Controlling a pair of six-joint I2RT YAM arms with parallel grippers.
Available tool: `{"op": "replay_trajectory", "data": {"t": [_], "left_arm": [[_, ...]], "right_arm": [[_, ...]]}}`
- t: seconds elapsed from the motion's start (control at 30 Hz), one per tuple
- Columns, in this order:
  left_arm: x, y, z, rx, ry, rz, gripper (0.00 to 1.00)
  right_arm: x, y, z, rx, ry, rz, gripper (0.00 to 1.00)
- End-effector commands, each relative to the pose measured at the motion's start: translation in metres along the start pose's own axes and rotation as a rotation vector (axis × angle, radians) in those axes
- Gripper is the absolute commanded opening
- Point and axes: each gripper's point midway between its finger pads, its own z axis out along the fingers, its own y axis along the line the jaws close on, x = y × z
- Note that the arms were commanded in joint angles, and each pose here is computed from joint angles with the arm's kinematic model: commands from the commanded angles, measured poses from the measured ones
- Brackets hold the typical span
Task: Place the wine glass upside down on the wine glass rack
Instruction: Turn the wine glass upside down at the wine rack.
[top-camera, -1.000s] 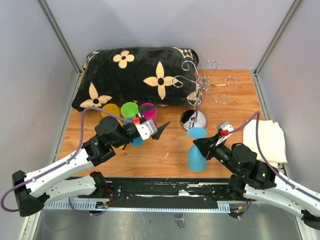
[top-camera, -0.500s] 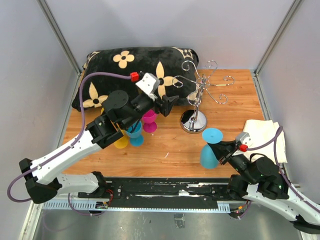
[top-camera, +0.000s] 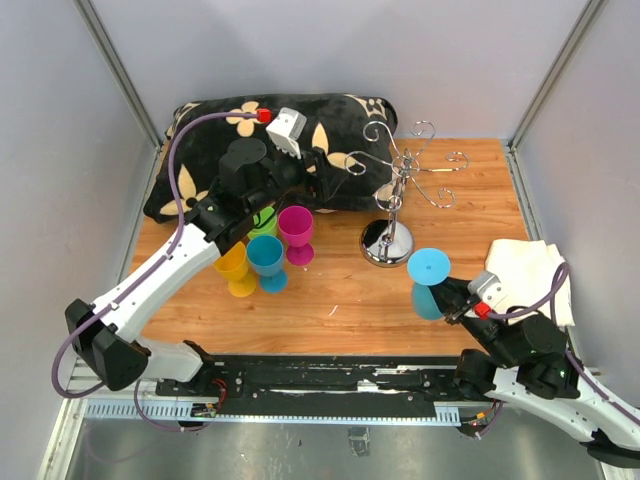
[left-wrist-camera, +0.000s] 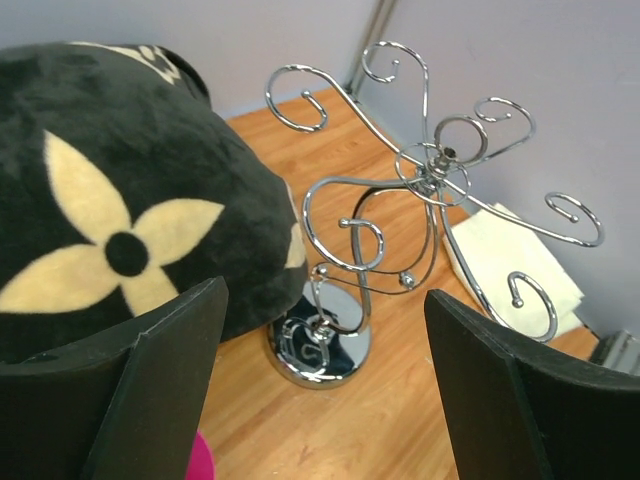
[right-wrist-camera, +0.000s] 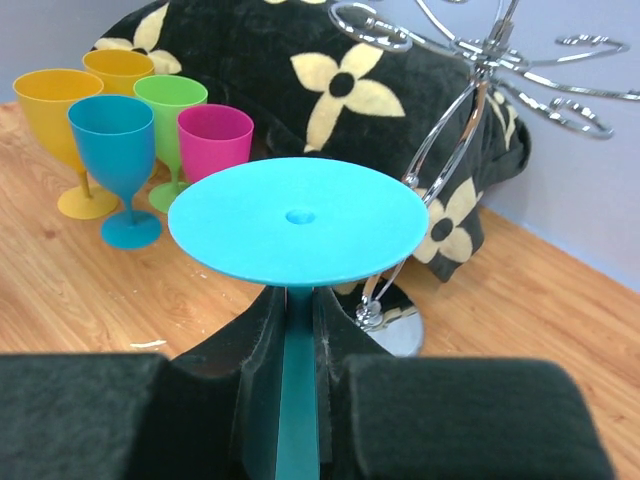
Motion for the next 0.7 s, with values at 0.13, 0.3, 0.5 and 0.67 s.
{"op": "replay_trajectory", "data": {"t": [0.13,0.3,0.5,0.67], "left_arm": [[0.005,-0.01,0.018,0.152,0.017,-0.156,0.69],[0.014,-0.002,0.032,0.179,0.037,-0.246,0.57],[0.02,-0.006,0.042,0.226,0.051,-0.308,0.56],[0.021,0.0,0.045,0.212,0.055,-0.304,0.56]], "right_arm": [[-0.054,-0.037,-0.018,0.097,-0.12,-0.101,0.01],[-0.064,-0.056,-0.032,0.152,-0.103,-0.12,0.01],[-0.066,-0.079,-0.043,0.25,-0.063,-0.167,0.01],[-0.065,-0.09,-0.04,0.328,-0.06,-0.212,0.01]]}}
